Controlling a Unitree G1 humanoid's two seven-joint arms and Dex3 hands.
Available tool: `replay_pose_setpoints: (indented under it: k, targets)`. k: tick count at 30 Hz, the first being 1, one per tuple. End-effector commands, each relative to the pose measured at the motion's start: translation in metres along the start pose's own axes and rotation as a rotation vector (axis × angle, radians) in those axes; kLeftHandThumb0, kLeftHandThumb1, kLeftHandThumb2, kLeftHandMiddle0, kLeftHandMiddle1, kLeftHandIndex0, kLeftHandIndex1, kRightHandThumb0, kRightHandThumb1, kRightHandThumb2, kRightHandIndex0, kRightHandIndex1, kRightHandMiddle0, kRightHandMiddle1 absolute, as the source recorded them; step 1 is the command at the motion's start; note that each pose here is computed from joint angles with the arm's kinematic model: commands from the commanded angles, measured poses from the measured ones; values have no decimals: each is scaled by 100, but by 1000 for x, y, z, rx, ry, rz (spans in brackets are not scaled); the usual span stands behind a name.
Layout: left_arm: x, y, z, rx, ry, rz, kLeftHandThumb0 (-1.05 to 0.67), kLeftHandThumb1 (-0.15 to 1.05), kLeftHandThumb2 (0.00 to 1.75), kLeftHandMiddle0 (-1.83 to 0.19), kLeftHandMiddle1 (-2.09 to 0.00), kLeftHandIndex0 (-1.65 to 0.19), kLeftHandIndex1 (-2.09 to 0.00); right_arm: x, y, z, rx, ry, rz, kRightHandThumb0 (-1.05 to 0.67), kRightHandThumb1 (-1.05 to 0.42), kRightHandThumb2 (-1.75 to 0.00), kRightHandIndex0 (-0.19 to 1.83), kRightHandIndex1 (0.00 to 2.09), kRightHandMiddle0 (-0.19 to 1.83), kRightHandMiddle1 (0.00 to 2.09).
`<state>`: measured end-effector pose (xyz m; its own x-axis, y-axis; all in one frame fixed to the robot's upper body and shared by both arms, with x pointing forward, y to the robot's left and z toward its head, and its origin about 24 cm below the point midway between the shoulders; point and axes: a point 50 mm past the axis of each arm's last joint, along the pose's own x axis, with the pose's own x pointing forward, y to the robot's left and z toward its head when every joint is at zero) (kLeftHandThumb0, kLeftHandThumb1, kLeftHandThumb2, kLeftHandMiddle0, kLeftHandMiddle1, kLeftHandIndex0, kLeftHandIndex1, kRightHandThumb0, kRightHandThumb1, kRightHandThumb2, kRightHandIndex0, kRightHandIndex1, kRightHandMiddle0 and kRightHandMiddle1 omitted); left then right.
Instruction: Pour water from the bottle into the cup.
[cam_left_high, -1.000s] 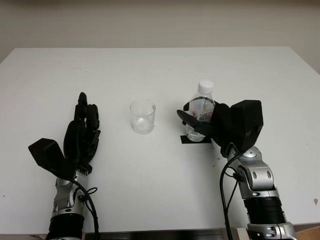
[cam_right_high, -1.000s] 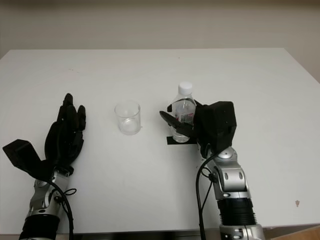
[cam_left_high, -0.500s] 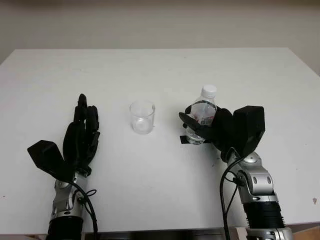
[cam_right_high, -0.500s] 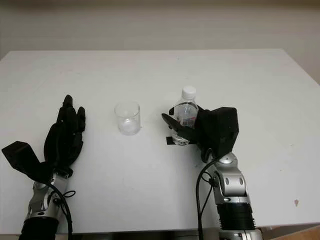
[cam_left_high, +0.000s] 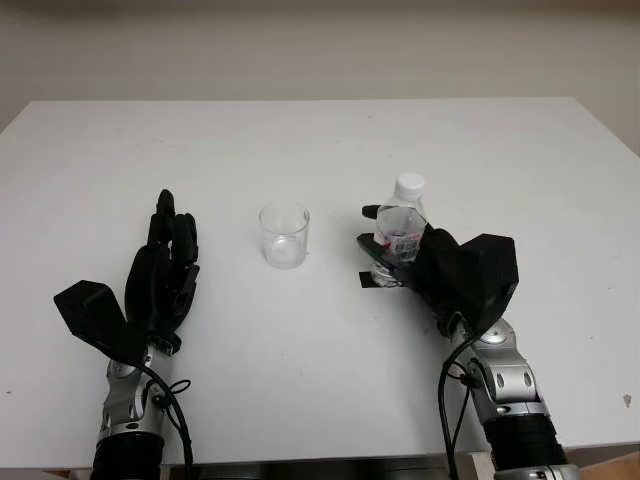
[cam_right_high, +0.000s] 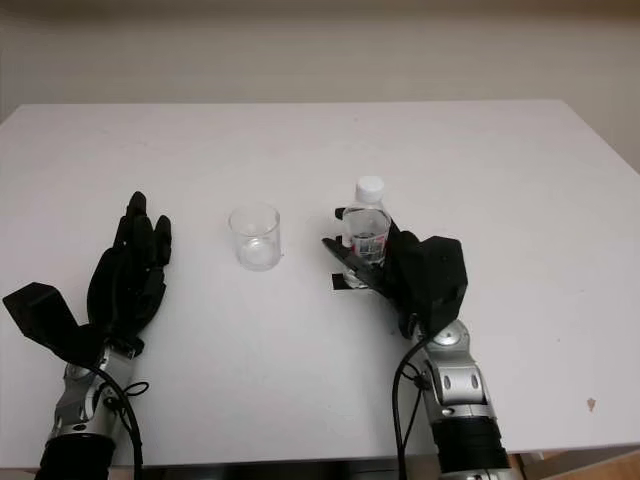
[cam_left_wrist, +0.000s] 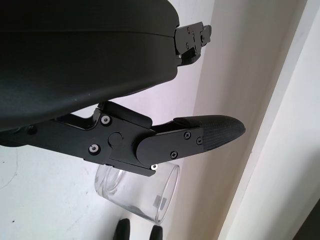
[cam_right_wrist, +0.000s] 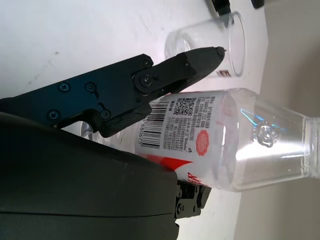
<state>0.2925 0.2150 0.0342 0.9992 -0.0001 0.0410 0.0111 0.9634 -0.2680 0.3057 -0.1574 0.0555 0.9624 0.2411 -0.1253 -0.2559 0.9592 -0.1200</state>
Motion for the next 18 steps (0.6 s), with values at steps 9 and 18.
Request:
replay_pose_setpoints:
  k: [9, 18]
  targets:
    - [-10, 8, -16, -10, 68, 30, -68, 105, 54, 16, -5, 19, -5, -3, -4, -6, 3, 14, 10, -83, -94, -5, -19, 0, -19, 7]
    - [-9, 9, -14, -5, 69, 29, -69, 105, 54, 14, -6, 18, -5, -10, -10, -7, 39, -38, -19, -83, -91, -5, -19, 0, -19, 0]
